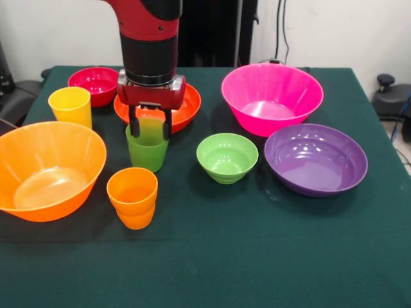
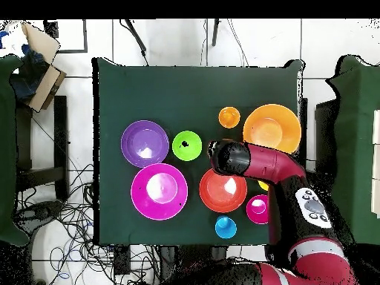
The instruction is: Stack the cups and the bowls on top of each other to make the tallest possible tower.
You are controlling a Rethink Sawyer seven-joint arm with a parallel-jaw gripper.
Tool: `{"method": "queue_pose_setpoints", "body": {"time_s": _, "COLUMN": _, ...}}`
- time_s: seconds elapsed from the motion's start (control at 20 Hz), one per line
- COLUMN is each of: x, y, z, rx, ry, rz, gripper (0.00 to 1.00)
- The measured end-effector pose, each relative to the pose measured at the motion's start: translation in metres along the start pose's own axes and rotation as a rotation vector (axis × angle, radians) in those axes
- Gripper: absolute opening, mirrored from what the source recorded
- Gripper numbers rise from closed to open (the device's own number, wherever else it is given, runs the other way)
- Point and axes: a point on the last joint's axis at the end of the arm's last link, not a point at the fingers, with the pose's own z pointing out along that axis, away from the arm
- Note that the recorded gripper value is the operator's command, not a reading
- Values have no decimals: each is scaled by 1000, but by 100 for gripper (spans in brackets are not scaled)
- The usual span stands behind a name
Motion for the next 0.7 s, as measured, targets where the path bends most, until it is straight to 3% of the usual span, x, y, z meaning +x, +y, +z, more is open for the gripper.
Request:
{"method": "queue_pose_setpoints", "body": {"time_s": 0.25, "x": 5, "y": 10, "z": 4, "rx": -18, "ry": -5, "rz": -8, "gripper": 100}}
{"method": "queue_pose_setpoints", "body": {"time_s": 0.7, "x": 27, "y": 23, "z": 17, "rx": -43, "ry": 39, "rz": -20, "gripper": 100}}
